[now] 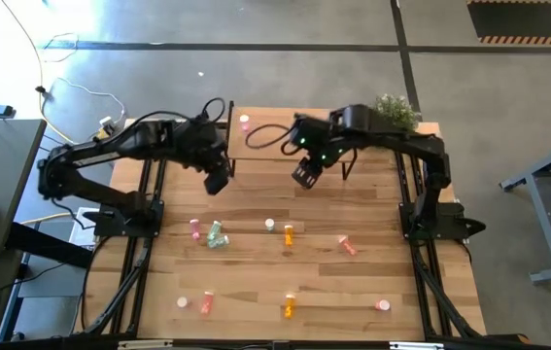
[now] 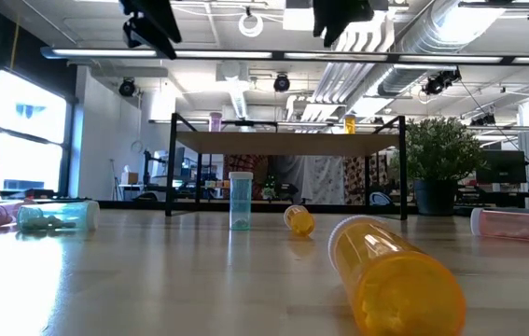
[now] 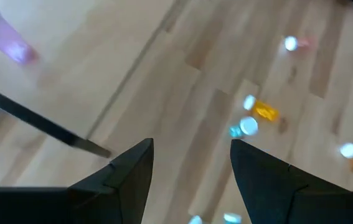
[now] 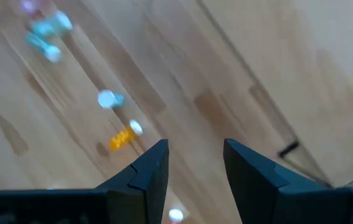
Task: Pick and place medicine bottles onto shelf by color
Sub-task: Put the top right blue pill bottle on the shelf
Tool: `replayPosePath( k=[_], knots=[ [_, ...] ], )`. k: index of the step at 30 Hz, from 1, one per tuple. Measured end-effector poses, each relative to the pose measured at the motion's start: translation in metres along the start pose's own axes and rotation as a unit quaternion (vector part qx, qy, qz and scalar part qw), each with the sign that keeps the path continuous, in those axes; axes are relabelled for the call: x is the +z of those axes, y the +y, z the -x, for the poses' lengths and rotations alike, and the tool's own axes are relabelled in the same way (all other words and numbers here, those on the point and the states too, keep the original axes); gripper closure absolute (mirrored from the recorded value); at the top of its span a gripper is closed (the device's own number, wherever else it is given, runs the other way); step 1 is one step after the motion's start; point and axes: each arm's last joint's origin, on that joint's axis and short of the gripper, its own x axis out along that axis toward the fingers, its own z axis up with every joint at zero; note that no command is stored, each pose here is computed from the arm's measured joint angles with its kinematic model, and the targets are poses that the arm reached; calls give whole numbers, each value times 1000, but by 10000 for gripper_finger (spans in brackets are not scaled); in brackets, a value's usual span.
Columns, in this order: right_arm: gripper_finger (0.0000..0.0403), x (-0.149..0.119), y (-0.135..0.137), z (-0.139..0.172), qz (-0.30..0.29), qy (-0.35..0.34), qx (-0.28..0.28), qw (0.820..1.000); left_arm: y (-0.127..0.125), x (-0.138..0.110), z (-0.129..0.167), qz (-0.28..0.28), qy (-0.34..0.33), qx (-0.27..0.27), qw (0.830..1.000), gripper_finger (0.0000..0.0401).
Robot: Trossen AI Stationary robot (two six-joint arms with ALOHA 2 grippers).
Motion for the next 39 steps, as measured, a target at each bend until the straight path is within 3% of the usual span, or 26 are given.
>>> replayPosePath(
  k=[4, 14, 25, 33, 39],
  knots=[
    [258, -7, 11, -26, -5, 31, -3, 999, -4, -16, 3, -5, -23, -19, 1000, 199],
    [258, -24, 46, -69, 11, 57, 61, 996, -4, -49, 1, -23, -45, -45, 998, 199],
    [258, -34, 78, -104, 64, 14, 157, 985, -7, -48, 9, -28, -76, -61, 995, 199],
    [253, -34, 86, -112, 122, -27, 156, 980, -7, -49, 11, -32, -78, -73, 994, 199],
    [213, -28, 90, -113, 160, -65, 160, 972, -7, -50, 15, -32, -85, -75, 993, 199]
  ],
)
